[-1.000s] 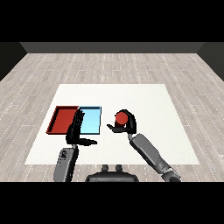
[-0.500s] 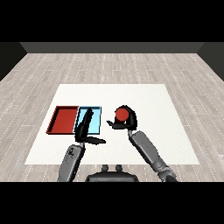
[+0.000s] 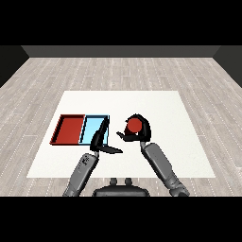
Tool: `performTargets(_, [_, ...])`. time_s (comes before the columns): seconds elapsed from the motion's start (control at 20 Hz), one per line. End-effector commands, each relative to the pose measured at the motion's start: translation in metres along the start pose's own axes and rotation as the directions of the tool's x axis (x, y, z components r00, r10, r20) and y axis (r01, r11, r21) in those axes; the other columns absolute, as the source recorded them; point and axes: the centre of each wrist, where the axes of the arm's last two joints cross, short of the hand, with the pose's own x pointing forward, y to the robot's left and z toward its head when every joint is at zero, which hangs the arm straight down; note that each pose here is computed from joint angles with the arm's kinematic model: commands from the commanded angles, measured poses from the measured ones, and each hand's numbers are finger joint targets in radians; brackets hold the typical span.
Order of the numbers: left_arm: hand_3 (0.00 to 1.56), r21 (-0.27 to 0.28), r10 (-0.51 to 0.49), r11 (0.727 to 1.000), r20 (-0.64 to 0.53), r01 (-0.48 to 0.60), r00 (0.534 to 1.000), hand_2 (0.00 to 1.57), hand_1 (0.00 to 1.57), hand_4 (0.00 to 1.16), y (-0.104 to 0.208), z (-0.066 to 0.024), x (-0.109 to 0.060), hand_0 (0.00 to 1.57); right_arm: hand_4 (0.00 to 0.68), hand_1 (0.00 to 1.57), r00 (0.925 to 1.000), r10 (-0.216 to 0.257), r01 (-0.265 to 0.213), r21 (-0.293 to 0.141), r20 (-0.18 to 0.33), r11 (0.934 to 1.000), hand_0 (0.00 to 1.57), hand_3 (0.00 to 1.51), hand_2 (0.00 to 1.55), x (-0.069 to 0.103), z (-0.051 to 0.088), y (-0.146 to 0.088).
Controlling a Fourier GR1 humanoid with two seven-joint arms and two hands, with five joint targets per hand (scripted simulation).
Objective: Pick the red can and put it in the red box
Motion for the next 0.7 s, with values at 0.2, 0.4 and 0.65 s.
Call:
performTargets(0.2, [0.0, -0.015, 0.027, 0.999, -0.042, -0.028, 0.999, 0.0, 0.0, 0.0, -0.024, 0.0067, -0.021, 0.0, 0.656, 1.46, 0.9998, -0.014, 0.014, 0.011, 0.013, 0.9998, 1.46, 1.39, 1.44, 0.013, 0.001, 0.001])
performTargets(0.4, [0.0, -0.023, 0.04, 0.999, -0.069, -0.042, 0.997, 0.0, 0.0, 0.0, -0.012, 0.0148, -0.028, 0.0, 0.654, 1.47, 0.9991, -0.004, 0.003, 0.028, 0.042, 0.9996, 1.47, 1.39, 1.44, 0.0, -0.006, 0.025])
performTargets(0.65, [0.0, -0.026, 0.054, 0.998, -0.079, -0.057, 0.995, 0.0, 0.0, 0.0, -0.025, -0.0067, -0.033, 0.0, 0.663, 1.46, 0.9988, -0.025, 0.023, 0.033, 0.043, 0.9992, 1.46, 1.39, 1.43, 0.002, 0.021, 0.031])
